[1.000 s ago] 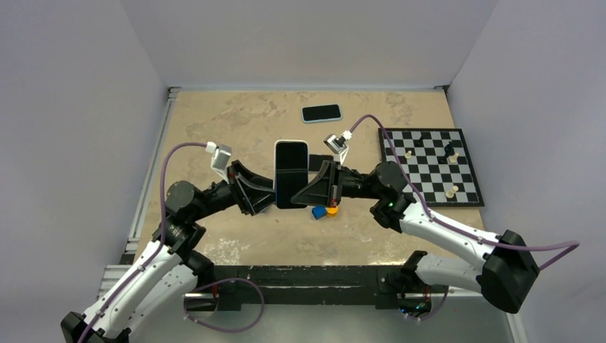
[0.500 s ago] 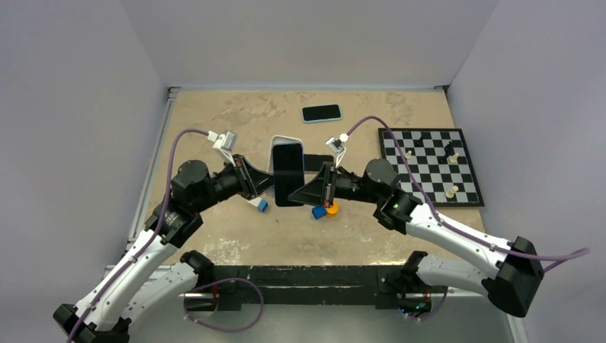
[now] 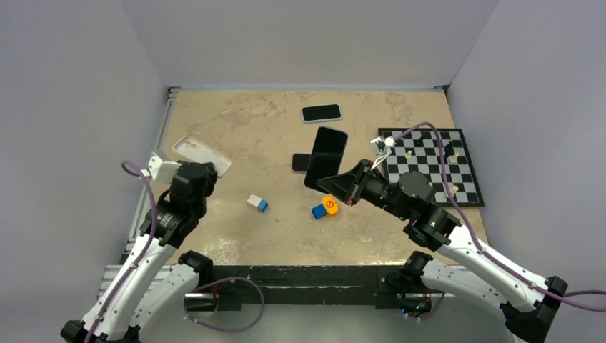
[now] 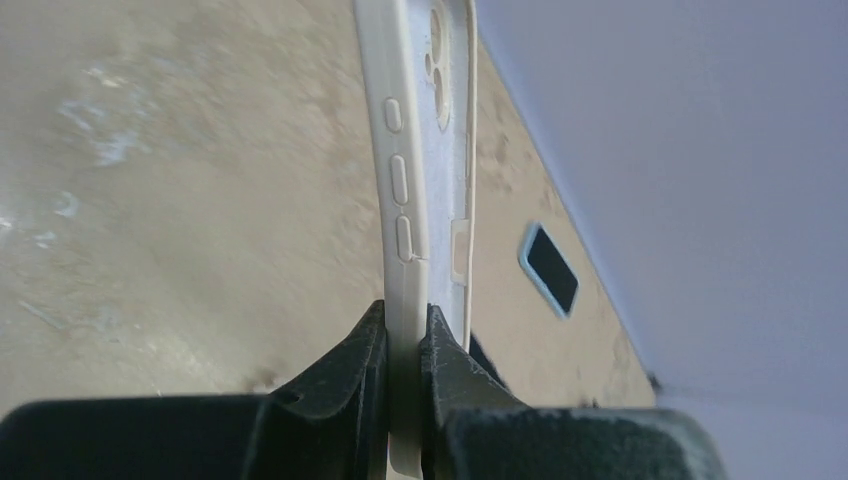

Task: Take the phone out of the phone case
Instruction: Place the phone case at the center of the board.

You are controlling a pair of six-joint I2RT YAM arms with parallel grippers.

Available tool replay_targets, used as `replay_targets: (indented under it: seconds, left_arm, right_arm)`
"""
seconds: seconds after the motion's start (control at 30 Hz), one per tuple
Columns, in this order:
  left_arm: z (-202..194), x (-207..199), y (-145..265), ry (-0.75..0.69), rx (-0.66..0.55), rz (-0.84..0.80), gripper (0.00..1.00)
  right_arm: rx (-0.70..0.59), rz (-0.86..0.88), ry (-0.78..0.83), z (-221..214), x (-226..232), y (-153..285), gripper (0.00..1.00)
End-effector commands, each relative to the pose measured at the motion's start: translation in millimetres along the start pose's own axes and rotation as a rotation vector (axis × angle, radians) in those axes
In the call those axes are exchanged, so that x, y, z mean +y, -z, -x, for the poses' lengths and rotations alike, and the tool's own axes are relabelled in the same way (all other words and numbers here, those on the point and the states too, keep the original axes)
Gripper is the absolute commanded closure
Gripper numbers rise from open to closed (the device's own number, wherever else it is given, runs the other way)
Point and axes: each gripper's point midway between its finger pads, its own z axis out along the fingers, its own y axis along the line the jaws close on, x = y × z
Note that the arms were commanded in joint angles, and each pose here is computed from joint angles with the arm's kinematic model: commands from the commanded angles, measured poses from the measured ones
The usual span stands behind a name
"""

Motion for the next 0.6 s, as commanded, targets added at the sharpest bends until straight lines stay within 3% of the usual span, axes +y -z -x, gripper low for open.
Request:
replay_targets:
  seconds: [0.0,0.1,0.27,0.57]
  left_arm:
    - [29.9,56.5,-35.8,0.267,-0.200,0.236,1.00]
    - [25.3,73.1,-67.4,0.396,-0.185,0.245,1.00]
    - [5.0,97.9,-110.9,0.480,-0.163,0.166,1.00]
    - [-0.2,155.0,-148.9,0.469,-0.246,0.176,1.00]
  right_arm:
    - [-0.052,0.016,0.043,13.0,6.9,3.1,1.00]
    - [-0.054,0.016,0.049,12.2,6.3,7.9,1.00]
    - [-0.036,0.030,0.066,7.8,7.8,13.2,1.00]
    - [0.011,0.043,0.176,5.3,13.2,21.7,1.00]
